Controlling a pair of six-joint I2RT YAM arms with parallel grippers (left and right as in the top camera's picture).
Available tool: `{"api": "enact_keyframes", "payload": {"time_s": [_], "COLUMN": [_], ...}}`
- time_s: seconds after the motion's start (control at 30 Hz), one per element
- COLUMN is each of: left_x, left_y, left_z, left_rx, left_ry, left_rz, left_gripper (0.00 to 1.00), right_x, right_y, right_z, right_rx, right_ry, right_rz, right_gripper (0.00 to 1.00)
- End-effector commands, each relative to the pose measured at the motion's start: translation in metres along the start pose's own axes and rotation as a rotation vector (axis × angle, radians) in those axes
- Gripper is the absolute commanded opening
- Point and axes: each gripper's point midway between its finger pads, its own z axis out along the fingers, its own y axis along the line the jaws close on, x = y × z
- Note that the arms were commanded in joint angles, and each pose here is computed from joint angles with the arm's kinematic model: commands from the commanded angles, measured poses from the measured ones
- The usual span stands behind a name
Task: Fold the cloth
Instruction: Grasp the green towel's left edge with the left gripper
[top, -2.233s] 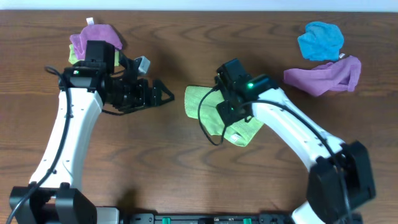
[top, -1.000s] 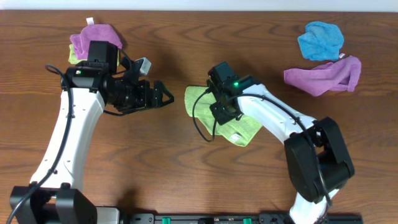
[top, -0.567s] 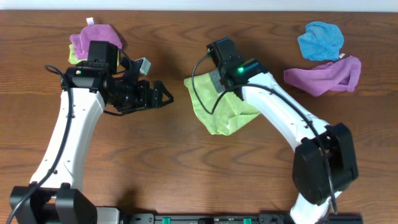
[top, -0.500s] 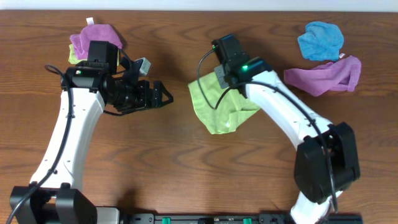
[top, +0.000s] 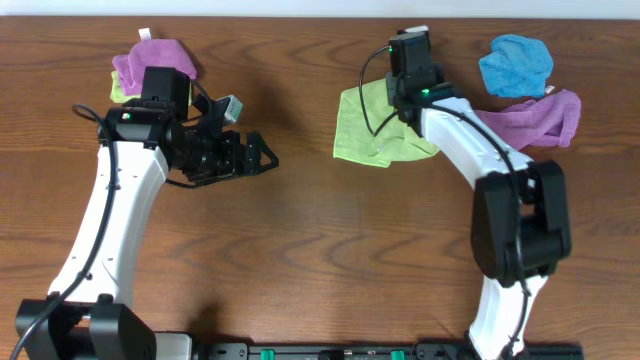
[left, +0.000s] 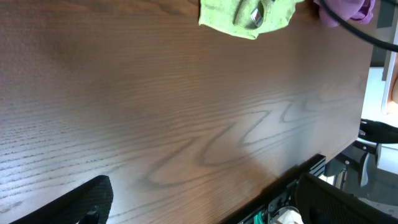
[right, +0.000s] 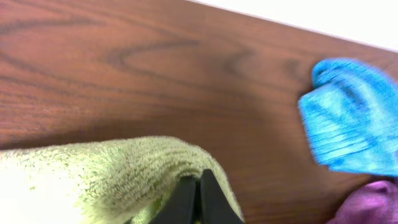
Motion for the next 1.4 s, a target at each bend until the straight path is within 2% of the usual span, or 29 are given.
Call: {"api": "enact_keyframes", "payload": {"time_s": [0.0, 0.03, 0.13, 0.2, 0.23, 0.3, 0.43, 0.57, 0.73, 0.8, 0.93, 1.2, 1.37], "left_x": [-0.005, -0.004, -0.004, -0.005, -0.005, -0.007, -0.009, -0.017, -0.051, -0.069, -0.083, -0.068, -0.056], "left_y": [-0.006, -0.006, -0.007, -0.007, -0.008, -0.009, -0.014, -0.020, -0.033, -0.038, -0.045, -0.045, -0.057], "left_z": [-0.006, -0.006, -0.004, 0.001, 0.007, 0.019, 0.054, 0.086, 0.105, 0.112, 0.134, 0.188, 0.200], "left_rx": [-0.001, -0.001, -0.001, -0.012, -0.026, -0.048, -0.071, -0.062, -0.012, 0.016, 0.047, 0.031, 0.059], "left_ry": [-0.022, -0.022, -0.017, -0.011, -0.005, 0.008, 0.055, 0.063, -0.050, -0.108, -0.144, -0.073, -0.034], "left_rz": [0.044, 0.043, 0.048, 0.063, 0.074, 0.083, 0.074, 0.045, 0.072, 0.065, 0.085, 0.086, 0.093], "left_gripper": [0.95, 0.95, 0.95, 0.95, 0.95, 0.95, 0.95, 0.95, 0.95, 0.95, 0.95, 0.95, 0.95], "right_x": [-0.002, -0.003, -0.012, -0.019, -0.023, -0.029, -0.032, 0.005, 0.045, 0.051, 0.056, 0.065, 0.065], "right_y": [0.012, 0.014, 0.010, 0.011, 0.014, 0.019, 0.018, 0.025, 0.000, -0.007, -0.022, -0.033, -0.032], "right_z": [-0.001, -0.003, -0.014, -0.024, -0.034, -0.052, -0.098, -0.133, -0.134, -0.130, -0.127, -0.124, -0.124], "right_rx": [-0.001, 0.004, 0.066, 0.083, 0.077, 0.058, 0.022, -0.135, -0.066, -0.059, -0.027, -0.047, -0.053], "right_ry": [-0.012, -0.016, -0.051, -0.069, -0.073, -0.073, -0.033, 0.173, 0.352, 0.383, 0.414, 0.480, 0.484], "right_rz": [-0.005, -0.001, 0.024, 0.019, 0.011, 0.013, 0.100, 0.222, 0.320, 0.342, 0.414, 0.488, 0.489], "right_gripper": [0.41, 0.54, 0.79, 0.87, 0.94, 0.99, 0.99, 0.98, 0.90, 0.86, 0.81, 0.80, 0.80]}}
